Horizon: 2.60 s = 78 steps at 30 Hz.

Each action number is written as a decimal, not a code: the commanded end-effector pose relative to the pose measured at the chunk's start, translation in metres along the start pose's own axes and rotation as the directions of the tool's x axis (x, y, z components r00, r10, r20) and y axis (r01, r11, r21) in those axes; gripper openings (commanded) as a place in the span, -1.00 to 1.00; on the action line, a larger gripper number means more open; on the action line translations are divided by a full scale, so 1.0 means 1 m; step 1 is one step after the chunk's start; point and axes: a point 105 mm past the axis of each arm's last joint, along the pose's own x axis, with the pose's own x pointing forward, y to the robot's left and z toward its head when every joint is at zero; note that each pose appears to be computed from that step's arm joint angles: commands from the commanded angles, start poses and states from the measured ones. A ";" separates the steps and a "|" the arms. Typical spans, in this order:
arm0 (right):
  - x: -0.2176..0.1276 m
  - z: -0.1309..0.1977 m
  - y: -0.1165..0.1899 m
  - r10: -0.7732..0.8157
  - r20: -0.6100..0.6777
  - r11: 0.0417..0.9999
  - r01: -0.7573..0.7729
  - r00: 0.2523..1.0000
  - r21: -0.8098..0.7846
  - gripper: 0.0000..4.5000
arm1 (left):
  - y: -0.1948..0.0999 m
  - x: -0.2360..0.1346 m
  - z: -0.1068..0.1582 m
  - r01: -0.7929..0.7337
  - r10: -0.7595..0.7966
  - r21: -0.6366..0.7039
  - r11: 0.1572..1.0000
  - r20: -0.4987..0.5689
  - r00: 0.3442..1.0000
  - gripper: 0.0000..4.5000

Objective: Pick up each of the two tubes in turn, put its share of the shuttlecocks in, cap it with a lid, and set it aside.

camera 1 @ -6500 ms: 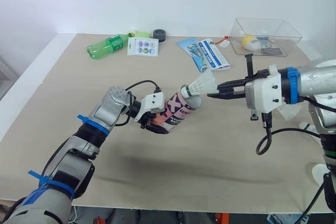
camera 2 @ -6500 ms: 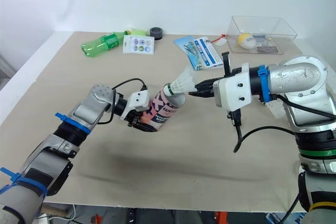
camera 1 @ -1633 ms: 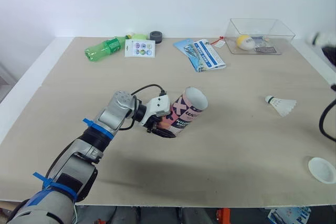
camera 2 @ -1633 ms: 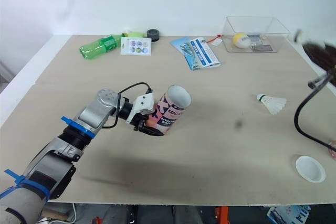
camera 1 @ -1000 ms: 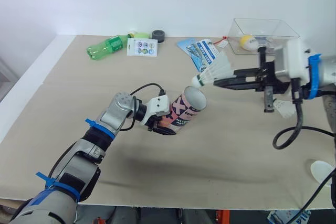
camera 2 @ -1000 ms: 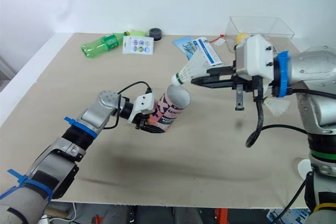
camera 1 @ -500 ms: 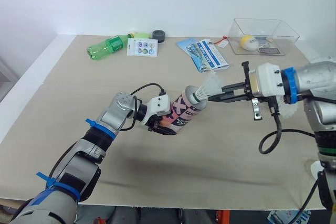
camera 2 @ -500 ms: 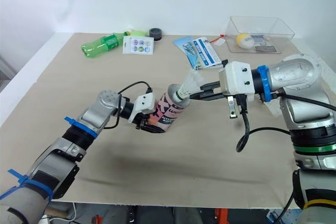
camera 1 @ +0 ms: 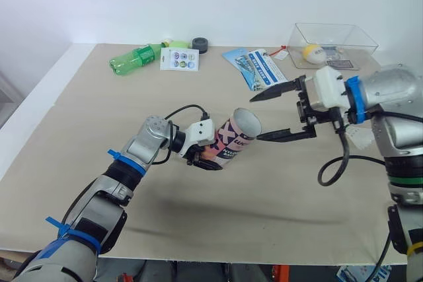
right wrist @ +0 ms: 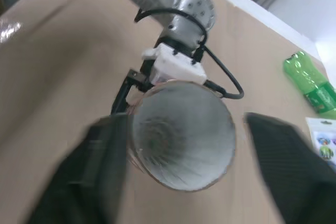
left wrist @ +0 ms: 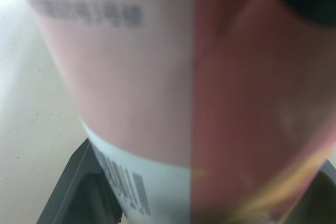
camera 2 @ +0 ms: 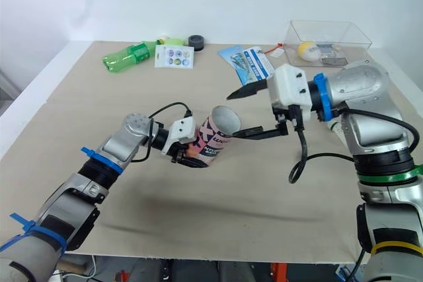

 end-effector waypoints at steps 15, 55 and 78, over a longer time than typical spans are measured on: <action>-0.199 -0.165 0.030 -0.790 -0.535 0.211 0.953 0.298 0.219 0.96 | -0.011 0.006 -0.002 -0.005 0.005 0.003 1.000 -0.004 1.000 0.23; -0.172 -0.234 0.032 -0.726 -0.616 0.079 0.927 0.306 0.367 -0.97 | -0.013 -0.003 -0.010 -0.025 0.025 -0.012 1.000 -0.035 0.999 0.23; -0.020 0.011 -0.006 -0.045 -0.342 0.846 -0.147 0.938 -0.512 -0.97 | -0.006 -0.004 -0.007 -0.015 0.014 -0.007 1.000 -0.031 0.999 0.23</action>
